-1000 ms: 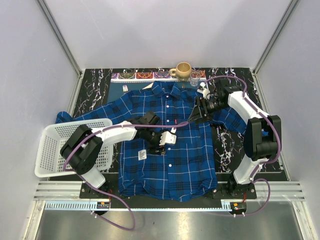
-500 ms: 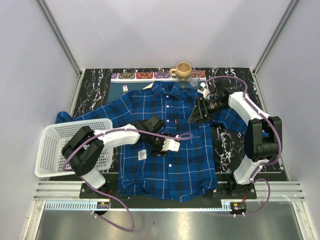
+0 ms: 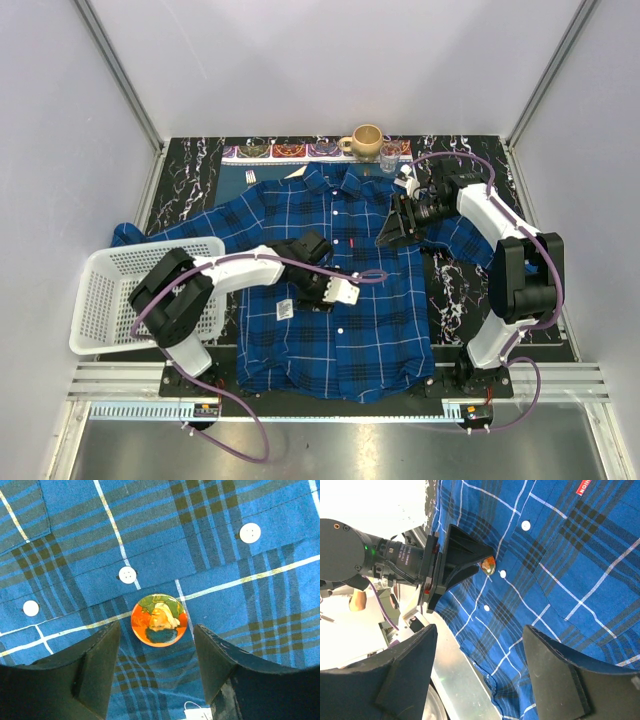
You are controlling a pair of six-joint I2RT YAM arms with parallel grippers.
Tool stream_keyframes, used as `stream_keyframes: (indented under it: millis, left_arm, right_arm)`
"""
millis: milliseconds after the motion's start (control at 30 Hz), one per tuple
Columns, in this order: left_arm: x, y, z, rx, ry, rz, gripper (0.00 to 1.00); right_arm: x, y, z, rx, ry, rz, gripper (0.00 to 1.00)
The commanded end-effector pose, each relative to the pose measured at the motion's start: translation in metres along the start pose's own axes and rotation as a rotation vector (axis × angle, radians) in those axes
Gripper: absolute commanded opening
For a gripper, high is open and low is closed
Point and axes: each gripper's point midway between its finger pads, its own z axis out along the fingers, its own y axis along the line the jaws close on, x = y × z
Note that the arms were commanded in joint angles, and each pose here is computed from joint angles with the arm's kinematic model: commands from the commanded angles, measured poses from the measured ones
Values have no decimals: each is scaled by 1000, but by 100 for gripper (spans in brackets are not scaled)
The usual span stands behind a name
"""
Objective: Pin the brooch onto the clothing
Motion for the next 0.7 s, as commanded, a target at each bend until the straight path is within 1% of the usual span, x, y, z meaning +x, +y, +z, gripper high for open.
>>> stream_keyframes:
  millis: [0,300,467,567,667]
  left_arm:
    - [-11,11,0,-8,-8,47,63]
    - [-9,7,5,35,17,54,58]
    - [-7,6,7,47,34,58,44]
    - [-7,7,6,44,34,68,40]
    - [-18,7,-4,27,0,89,37]
  right_arm:
    - [-4,11,-6,-27,-24,-37,75]
    - [-3,11,-6,-31,-22,-43,75]
    - [-1,12,-5,-35,-19,-43,75]
    - [-1,12,-6,-36,-19,-43,75]
    - [-1,12,-6,-38,-20,-47,75]
